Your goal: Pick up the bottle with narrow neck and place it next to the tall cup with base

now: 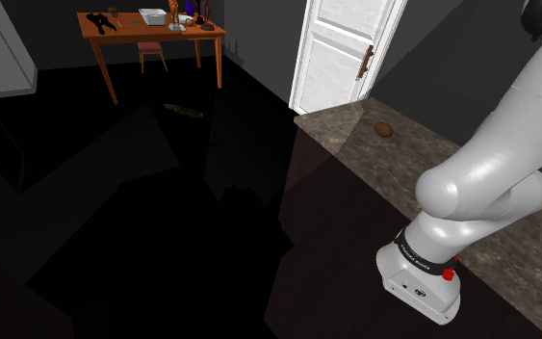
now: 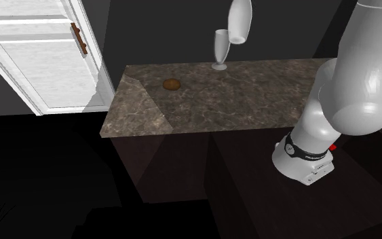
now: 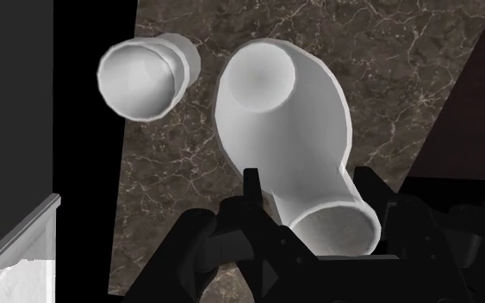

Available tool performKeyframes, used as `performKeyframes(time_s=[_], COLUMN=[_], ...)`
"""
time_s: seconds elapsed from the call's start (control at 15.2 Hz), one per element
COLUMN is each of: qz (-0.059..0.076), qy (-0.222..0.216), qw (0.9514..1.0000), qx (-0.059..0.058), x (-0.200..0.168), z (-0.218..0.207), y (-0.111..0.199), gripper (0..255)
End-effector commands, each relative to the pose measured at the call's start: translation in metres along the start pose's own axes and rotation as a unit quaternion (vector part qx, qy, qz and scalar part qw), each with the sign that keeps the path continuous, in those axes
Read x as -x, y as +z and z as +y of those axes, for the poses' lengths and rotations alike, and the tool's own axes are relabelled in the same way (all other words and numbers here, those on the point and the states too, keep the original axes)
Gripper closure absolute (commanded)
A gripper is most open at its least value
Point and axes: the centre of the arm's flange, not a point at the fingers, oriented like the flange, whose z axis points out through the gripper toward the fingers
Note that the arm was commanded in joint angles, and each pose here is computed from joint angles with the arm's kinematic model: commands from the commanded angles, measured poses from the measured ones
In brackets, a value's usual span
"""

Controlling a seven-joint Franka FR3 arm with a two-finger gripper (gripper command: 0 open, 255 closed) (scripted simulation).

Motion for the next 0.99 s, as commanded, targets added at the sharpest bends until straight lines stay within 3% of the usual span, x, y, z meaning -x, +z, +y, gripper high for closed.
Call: performKeyframes(time_s=[0.0,0.92], qz=[0.0,0.0], qy=[0.0,0.0], qw=[1.0,1.0], qx=[0.0,0.0], x=[-0.001,0.002], z=[0.0,0.0], y=[0.011,0.085], gripper=[255,255])
